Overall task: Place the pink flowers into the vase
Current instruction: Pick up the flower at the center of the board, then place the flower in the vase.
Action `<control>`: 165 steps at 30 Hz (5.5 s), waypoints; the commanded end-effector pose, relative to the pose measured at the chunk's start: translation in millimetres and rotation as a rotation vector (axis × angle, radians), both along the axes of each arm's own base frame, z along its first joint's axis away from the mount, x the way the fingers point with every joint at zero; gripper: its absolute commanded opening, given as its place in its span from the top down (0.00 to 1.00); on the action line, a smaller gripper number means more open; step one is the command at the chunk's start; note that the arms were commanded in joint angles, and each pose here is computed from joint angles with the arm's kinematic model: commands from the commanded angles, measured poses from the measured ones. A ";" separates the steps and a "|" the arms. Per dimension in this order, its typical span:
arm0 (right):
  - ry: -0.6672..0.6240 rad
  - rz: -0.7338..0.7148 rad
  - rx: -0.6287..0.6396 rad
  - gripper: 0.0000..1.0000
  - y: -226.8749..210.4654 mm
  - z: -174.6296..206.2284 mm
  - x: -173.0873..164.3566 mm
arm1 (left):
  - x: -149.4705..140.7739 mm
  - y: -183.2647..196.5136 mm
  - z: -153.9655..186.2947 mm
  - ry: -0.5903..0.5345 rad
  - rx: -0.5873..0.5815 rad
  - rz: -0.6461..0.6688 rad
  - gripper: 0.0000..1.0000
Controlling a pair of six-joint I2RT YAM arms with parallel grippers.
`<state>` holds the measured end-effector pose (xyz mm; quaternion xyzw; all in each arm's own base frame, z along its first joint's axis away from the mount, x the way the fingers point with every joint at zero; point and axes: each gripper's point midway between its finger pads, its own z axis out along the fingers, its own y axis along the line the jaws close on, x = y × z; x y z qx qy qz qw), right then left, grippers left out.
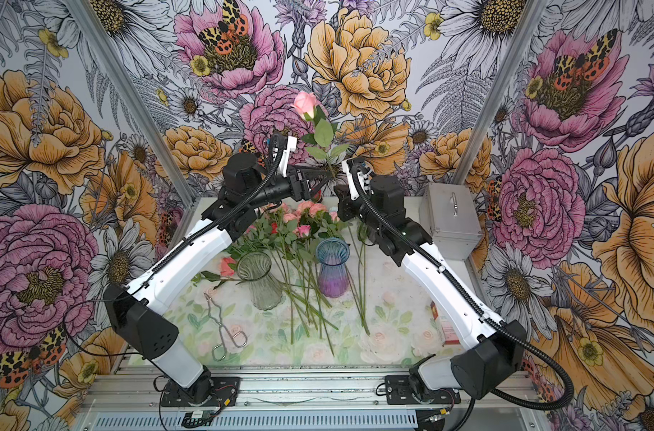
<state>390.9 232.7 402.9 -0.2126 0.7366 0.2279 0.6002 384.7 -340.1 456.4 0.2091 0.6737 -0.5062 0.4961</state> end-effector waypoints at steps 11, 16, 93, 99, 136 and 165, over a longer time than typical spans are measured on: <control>-0.051 0.079 0.040 1.00 29.1 22.3 0.1 | 22.8 -6.5 -14.0 -0.021 0.003 0.046 0.37; -0.040 0.079 0.034 1.00 31.1 16.3 2.5 | 24.3 -1.7 -7.1 -0.041 -0.019 0.060 0.48; 0.219 -0.200 0.034 0.01 -51.8 -89.3 30.3 | -60.1 202.7 56.5 -0.184 0.365 0.572 1.00; 0.232 -0.188 0.027 0.01 -47.3 -95.4 31.6 | -64.2 210.2 19.9 -0.149 0.424 0.597 1.00; 0.272 -0.167 -0.002 0.01 -44.0 -119.5 20.7 | -57.8 216.4 -120.7 0.064 0.351 0.764 1.00; 0.244 -0.122 0.006 0.01 -41.4 -106.7 7.7 | -52.0 210.0 -199.4 0.209 0.422 0.814 0.87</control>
